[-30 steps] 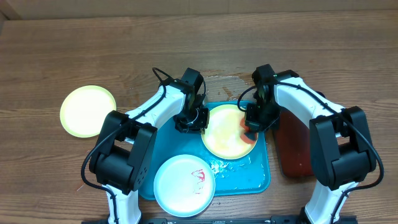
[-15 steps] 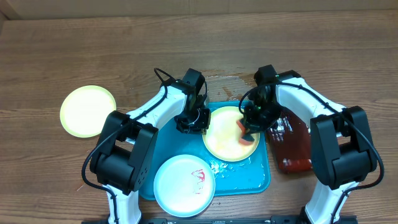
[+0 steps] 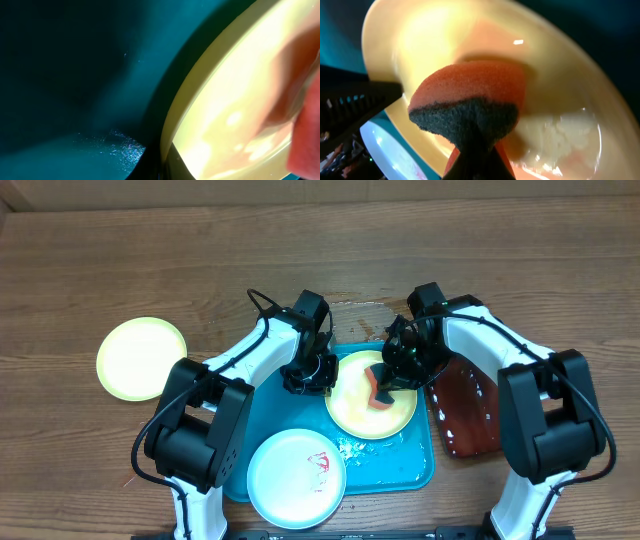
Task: Clean dirty plates on tray and stack at the side
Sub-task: 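Keep scrubbing the yellow plate with the right gripper's sponge, then carry the sponge with the right gripper onto the dark red tray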
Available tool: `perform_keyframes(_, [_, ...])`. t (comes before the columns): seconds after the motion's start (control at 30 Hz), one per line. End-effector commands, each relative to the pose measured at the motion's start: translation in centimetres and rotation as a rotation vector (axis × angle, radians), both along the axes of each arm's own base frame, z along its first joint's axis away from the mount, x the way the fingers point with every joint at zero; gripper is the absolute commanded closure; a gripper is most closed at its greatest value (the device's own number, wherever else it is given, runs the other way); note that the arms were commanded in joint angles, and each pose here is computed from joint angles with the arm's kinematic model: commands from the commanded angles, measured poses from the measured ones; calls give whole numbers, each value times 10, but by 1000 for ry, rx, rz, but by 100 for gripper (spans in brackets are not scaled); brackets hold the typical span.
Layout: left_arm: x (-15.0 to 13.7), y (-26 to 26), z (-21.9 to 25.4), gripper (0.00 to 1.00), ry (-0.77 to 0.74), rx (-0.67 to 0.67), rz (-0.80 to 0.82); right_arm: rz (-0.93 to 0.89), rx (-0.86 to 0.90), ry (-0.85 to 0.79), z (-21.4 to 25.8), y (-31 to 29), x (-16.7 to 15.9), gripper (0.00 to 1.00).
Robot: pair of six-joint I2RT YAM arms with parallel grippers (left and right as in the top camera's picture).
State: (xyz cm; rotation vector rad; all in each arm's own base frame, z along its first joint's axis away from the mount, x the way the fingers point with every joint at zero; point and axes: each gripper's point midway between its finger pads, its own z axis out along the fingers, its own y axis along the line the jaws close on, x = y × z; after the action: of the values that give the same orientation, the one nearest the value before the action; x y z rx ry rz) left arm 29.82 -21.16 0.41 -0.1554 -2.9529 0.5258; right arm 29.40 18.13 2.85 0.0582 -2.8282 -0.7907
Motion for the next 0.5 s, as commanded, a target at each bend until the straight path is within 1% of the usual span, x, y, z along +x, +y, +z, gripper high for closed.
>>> perform_keyframes(0.0, [-3,13,-14,96,21,59,12,20,18,-138,43,3,17,96])
perform_keyframes(0.1, [-3,13,-14,96,21,59,12,20,-40,-186,64,-6,23,96])
perform_keyframes(0.23, [-3,13,-14,96,21,60,13,2,-178,-237,93,-27,32,96])
perform_keyframes(0.33, [-3,13,-14,96,22,60,13,-170,-416,-230,108,-66,38,96])
perform_keyframes(0.4, [-3,14,-14,96,25,61,16,-302,-571,-209,118,-95,37,96])
perform_keyframes(0.47, [-4,14,-14,96,25,61,15,-380,-673,-195,125,-116,33,96])
